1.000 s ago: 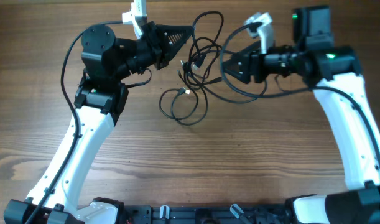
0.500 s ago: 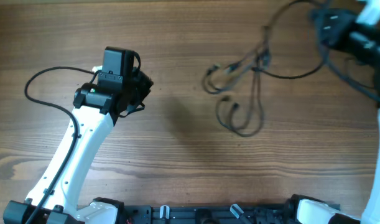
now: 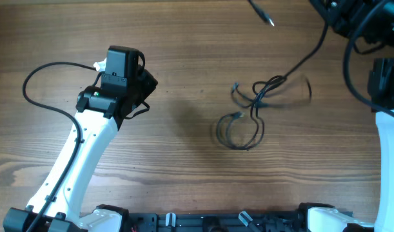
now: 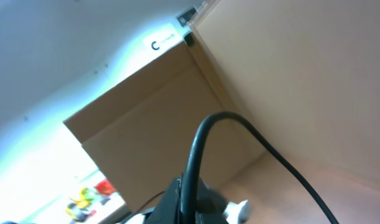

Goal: Untangle cables

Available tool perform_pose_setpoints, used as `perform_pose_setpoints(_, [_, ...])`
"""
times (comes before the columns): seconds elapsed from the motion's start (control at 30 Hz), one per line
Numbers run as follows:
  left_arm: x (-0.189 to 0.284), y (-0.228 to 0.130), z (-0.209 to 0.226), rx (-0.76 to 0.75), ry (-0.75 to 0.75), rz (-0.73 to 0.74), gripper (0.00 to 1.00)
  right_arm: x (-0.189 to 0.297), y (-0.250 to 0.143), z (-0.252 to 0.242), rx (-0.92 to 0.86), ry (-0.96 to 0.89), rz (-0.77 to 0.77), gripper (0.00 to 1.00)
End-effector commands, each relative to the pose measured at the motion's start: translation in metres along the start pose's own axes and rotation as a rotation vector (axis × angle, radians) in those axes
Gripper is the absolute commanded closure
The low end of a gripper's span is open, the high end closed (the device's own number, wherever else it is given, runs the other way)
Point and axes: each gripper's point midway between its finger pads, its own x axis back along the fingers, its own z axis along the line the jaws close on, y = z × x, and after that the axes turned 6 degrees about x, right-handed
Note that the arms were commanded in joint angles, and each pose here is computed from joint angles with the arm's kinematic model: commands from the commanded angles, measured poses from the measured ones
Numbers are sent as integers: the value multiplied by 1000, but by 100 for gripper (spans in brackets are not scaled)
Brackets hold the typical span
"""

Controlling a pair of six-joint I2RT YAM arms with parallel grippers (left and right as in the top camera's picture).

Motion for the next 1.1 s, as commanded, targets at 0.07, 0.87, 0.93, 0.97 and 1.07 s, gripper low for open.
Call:
perform_pose_setpoints(0.07, [3, 1, -4, -36, -21, 6, 83, 7, -49, -93, -208, -260, 80, 95])
perform_pose_setpoints(0.87, [-28, -212, -130, -648, -496, 336, 44, 138, -219, -326, -508, -1289, 434, 2])
perform_pose_setpoints(0.93, [-39, -228, -140, -592, -526, 354, 36, 139, -220, -326, -509, -1296, 438, 2])
perform_pose_setpoints(0.97, [-43, -236, -143, -568, -536, 366, 36, 140, -220, -325, -508, -1297, 440, 2])
perform_pose_setpoints(1.07, [-38, -278, -145, -694, -633, 465, 41, 141, -222, -324, -497, -1293, 462, 1])
